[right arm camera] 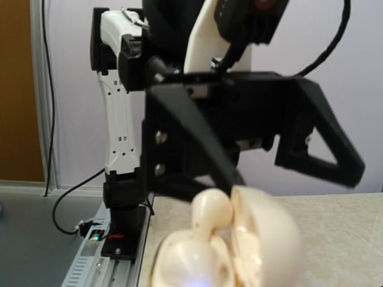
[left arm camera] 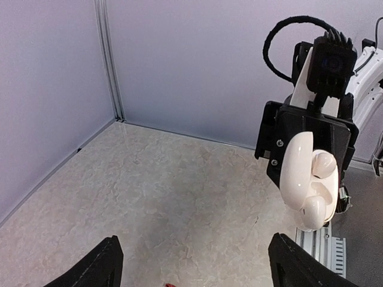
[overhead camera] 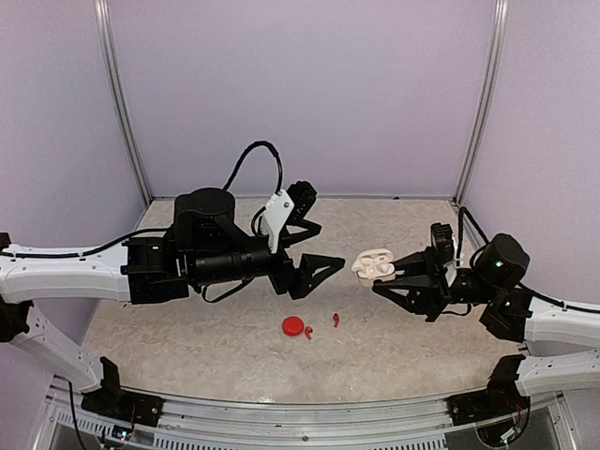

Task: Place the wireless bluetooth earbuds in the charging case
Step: Adjust the left earbud in the left side groove of the charging case.

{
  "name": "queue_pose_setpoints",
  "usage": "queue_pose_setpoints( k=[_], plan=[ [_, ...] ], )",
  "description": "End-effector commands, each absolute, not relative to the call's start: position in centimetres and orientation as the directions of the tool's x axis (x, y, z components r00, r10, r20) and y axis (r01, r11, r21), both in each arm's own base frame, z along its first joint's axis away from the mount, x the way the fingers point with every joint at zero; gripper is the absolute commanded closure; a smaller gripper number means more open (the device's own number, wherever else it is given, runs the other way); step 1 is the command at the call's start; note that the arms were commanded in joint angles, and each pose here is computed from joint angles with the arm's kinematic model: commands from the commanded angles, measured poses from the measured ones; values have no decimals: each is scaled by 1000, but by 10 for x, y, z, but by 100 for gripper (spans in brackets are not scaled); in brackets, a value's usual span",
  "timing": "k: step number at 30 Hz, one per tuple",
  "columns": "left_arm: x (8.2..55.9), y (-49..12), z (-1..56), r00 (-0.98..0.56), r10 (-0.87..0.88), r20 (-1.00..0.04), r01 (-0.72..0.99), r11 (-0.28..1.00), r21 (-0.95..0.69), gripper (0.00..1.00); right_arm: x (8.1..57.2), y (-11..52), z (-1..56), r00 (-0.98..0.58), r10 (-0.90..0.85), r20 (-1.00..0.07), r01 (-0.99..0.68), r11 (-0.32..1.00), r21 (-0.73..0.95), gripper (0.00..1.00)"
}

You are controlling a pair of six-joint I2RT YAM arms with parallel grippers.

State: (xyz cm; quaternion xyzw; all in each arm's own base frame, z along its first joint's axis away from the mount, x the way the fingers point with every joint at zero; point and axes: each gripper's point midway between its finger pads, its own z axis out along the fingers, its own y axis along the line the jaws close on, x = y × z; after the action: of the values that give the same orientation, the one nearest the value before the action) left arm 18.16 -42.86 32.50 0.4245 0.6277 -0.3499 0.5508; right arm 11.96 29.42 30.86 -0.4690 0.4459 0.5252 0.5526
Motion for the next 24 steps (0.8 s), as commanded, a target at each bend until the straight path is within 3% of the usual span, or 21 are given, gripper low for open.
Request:
queue_pose_setpoints(
  k=[1, 24],
  plan=[
    [181, -434, 336, -47, 125, -991, 917, 400, 7, 16, 125, 291, 323, 70, 197, -978, -997, 43, -63, 100],
    [163, -448, 336, 2, 146, -989, 940, 338, 51, 20, 126, 294, 321, 66, 193, -979, -997, 38, -60, 100]
  ],
)
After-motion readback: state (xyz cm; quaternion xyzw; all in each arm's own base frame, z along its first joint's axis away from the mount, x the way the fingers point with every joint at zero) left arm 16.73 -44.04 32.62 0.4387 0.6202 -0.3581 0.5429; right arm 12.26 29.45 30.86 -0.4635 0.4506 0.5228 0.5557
